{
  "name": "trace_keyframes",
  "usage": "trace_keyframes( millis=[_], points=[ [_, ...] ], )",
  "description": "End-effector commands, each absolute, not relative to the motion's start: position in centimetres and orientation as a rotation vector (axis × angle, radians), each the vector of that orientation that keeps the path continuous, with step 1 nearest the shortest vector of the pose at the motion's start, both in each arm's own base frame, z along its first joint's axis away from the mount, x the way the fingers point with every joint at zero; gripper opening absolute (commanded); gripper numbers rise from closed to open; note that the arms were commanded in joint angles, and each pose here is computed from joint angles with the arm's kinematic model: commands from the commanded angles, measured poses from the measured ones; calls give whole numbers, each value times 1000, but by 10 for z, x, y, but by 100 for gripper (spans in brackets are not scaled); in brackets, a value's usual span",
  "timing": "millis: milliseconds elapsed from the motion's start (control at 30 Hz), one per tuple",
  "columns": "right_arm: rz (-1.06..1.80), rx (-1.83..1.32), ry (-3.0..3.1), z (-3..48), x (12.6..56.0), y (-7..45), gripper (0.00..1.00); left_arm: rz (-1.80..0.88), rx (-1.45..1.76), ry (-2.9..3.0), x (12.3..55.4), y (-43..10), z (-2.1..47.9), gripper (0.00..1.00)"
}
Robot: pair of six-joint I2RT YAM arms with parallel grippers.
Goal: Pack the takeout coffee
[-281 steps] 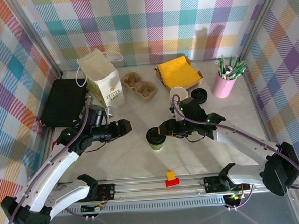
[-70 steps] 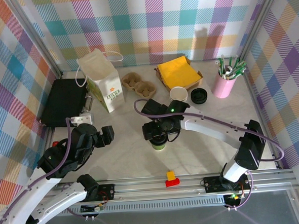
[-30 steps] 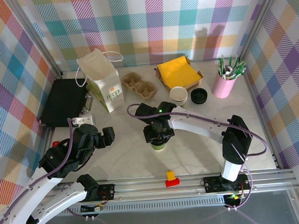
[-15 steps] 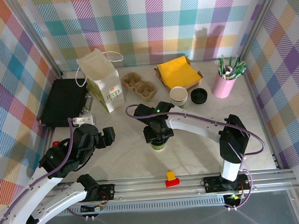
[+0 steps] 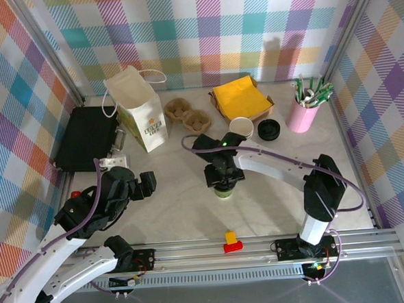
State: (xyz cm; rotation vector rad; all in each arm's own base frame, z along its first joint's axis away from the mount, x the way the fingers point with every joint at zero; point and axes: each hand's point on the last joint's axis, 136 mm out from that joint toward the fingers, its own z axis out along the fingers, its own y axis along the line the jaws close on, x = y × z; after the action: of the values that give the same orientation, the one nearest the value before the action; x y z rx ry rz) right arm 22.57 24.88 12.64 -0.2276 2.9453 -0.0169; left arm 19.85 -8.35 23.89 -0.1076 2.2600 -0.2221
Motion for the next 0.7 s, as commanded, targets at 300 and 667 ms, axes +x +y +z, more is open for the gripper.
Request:
trace_keyframes(
  millis=[300,667],
  points=[
    [-144,61,2958,114,264,130,76,-239,-152,2229,200,-81,257,91],
    [-162,273,2893,118,306,60,77,-235,-173,2231,200,-78,259,91]
  ],
)
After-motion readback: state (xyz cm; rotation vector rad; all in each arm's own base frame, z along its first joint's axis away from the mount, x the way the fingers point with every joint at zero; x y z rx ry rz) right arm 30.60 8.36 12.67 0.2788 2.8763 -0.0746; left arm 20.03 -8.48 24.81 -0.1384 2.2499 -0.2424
